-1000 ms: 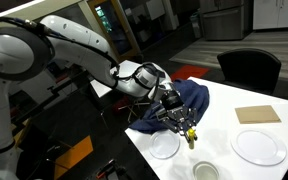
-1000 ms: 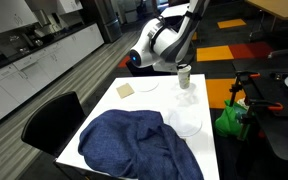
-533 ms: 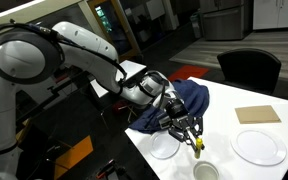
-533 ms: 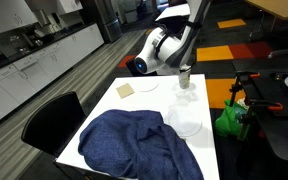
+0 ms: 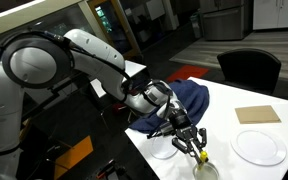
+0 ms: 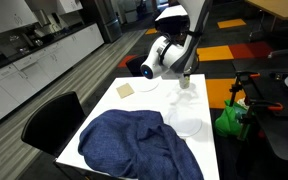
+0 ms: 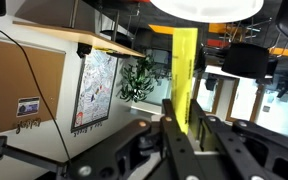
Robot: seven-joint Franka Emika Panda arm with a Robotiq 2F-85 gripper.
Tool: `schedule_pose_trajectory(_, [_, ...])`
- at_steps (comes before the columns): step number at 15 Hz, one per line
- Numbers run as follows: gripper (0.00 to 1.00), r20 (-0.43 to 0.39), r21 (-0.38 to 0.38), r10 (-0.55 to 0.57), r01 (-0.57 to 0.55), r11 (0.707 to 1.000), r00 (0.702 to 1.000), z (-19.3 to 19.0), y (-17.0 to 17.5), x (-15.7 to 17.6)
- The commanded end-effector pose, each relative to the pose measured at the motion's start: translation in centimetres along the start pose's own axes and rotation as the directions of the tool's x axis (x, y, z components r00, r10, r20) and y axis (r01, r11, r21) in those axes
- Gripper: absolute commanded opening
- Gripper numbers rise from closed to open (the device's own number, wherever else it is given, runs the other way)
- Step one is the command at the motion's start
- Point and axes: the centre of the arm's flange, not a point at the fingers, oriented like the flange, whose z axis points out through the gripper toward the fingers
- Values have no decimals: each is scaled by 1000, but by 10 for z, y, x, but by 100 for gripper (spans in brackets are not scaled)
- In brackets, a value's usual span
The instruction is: Pick up the marker and put it in the cup
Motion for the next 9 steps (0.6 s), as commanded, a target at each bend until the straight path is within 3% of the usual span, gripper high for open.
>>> schedule_pose_trajectory(1, [5, 9, 8, -22, 22, 1000, 1000, 9, -3, -8])
schedule_pose_trajectory(9, [5, 2, -8, -12, 12, 1000, 1000, 14, -11, -30])
